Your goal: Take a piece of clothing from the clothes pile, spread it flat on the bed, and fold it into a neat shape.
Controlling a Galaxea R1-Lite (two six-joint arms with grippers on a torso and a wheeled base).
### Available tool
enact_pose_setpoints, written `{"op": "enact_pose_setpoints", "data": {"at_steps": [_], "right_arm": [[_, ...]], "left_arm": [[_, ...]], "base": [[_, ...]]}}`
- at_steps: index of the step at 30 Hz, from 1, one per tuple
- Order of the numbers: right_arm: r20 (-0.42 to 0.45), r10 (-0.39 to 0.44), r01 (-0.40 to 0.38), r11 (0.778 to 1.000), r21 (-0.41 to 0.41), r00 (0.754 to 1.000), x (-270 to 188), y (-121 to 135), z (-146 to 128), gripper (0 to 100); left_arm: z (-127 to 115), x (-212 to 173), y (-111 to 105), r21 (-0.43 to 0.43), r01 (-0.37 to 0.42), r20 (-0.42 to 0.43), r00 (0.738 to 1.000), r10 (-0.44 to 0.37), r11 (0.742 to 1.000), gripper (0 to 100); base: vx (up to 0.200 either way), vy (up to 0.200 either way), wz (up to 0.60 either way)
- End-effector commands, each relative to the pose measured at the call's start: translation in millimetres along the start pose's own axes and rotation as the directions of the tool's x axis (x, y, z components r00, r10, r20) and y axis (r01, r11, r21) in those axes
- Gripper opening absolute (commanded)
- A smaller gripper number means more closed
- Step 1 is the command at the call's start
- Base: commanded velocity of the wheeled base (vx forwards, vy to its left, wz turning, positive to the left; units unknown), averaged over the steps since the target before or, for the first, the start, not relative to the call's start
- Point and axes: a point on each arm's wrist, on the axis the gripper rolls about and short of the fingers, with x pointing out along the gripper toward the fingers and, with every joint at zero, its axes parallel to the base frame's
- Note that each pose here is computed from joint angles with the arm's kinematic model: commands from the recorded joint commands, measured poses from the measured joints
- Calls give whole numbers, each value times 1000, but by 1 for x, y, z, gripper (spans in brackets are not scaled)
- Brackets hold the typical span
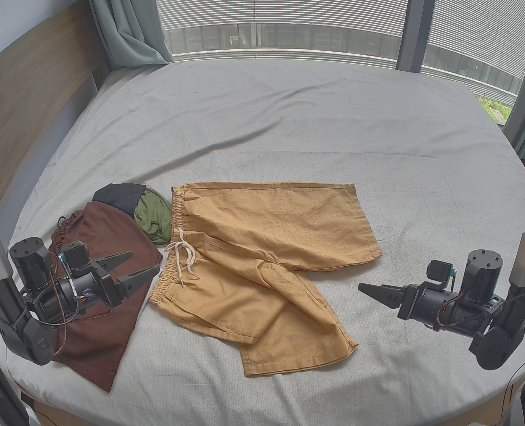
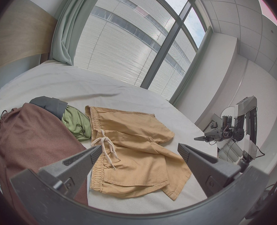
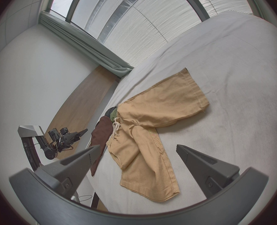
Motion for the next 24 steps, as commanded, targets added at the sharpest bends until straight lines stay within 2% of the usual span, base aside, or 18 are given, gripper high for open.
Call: {"op": "enact_pose_setpoints", "data": {"at_steps": [1, 7, 17, 24], "right_arm": [[-27, -35, 36, 999, 30, 999, 1, -5, -8, 100], [-70, -62, 66, 996, 61, 996, 6, -14, -18, 100], [-153, -97, 112, 989, 93, 983, 10, -26, -38, 100], [-230, -130, 162, 979, 124, 964, 12, -38, -56, 100]], "left_arm": [[-8, 2, 4, -11, -6, -26, 1000, 6, 1000, 100], [-19, 6, 9, -25, -16, -59, 998, 15, 1000, 100], [-20, 6, 10, -5, -14, -63, 998, 14, 1000, 100], [-21, 7, 9, -5, -11, -66, 998, 11, 1000, 100]], "base": [[0, 0, 0], [0, 0, 0], [0, 0, 0], [0, 0, 0]]}}
